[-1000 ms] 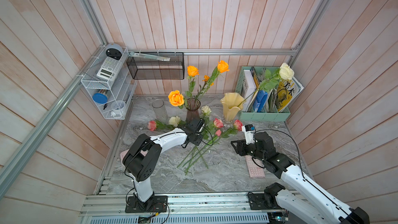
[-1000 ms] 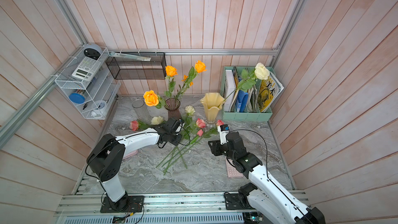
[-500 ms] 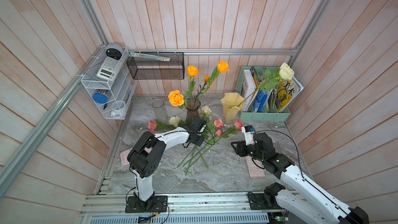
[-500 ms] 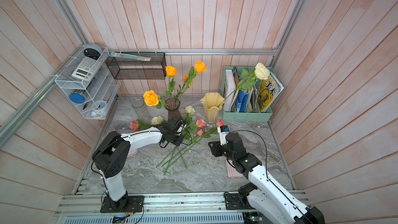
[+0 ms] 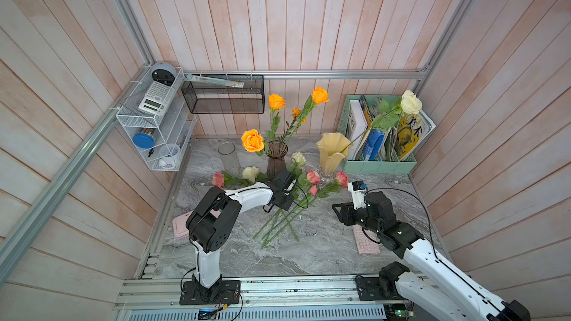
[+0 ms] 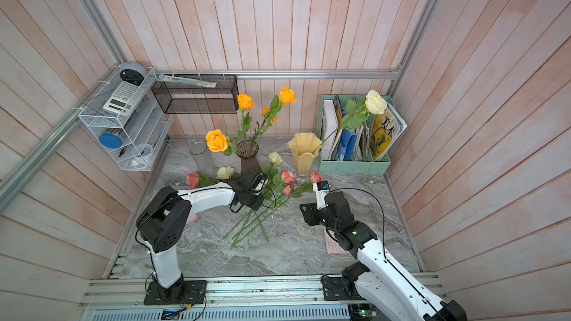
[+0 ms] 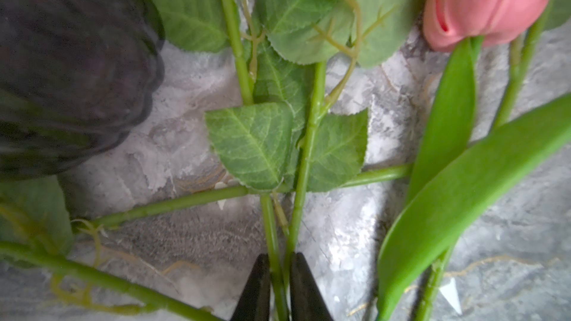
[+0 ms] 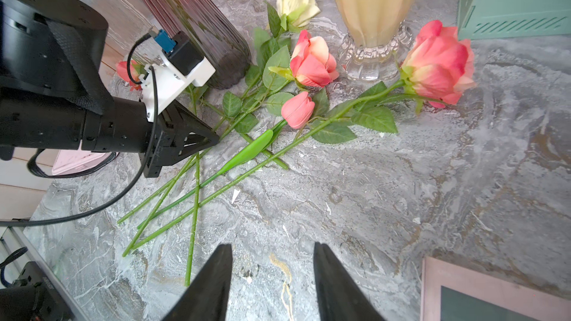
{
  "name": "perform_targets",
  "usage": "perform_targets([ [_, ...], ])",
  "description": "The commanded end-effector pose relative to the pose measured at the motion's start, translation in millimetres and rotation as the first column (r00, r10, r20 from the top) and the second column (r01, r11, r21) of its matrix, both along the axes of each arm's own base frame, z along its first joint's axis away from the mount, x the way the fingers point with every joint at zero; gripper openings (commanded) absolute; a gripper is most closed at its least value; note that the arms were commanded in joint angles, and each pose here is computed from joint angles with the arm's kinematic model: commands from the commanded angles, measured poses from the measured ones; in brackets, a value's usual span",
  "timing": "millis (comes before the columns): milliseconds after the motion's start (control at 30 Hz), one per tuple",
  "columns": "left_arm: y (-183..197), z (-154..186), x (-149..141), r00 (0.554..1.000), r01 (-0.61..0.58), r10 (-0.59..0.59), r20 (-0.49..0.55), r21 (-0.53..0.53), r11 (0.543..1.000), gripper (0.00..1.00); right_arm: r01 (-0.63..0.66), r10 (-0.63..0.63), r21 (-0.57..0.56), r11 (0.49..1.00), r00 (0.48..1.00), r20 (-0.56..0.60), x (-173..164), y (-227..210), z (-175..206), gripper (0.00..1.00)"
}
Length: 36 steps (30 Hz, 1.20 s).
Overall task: Arrange the flowers in different vases according to their colors
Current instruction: Pick up the flower at the center of the board.
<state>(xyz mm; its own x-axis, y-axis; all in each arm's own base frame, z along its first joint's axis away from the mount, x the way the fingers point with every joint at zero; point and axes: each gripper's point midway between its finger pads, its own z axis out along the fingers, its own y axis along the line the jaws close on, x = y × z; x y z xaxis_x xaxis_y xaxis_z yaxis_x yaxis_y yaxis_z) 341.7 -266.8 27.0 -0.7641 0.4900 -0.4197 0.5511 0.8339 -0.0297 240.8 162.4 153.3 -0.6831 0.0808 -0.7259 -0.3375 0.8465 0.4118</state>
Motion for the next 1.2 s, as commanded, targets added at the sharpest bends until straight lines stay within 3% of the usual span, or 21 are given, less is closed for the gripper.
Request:
perform_targets([
  [0,-3.6,26.5,8.8,0.998,-0.018,0.020,0.054,-0.039,0.999,0.14,0.021,-0.020,-0.006,1.000,1.000,0.007,1.3,-4.2,0.5,0.49],
  [433,6.5,82.1,-7.0,0.989,-0.041,0.058,0.137,-0.125,0.991,0.10,0.007,-0.007,0.009,1.000,1.000,0.009,3.2,0.3,2.1,0.49],
  [833,12.9,177.2,-27.9,0.951,-0.038,0.137,0.276,-0.337,0.941,0.01,-0.042,0.039,0.092,0.995,0.999,0.030,12.1,19.6,18.8,0.49],
  [967,1.5,221.6,-44.5,0.920,0.031,0.166,0.355,-0.487,0.873,0.00,-0.132,0.122,0.210,0.969,0.991,0.058,9.1,42.1,40.4,0.49],
  [1167,-17.5,291.6,-79.7,0.851,0.188,0.231,0.471,-0.685,0.704,0.00,-0.267,0.200,0.477,0.837,0.962,0.188,-5.8,77.7,85.4,0.50],
])
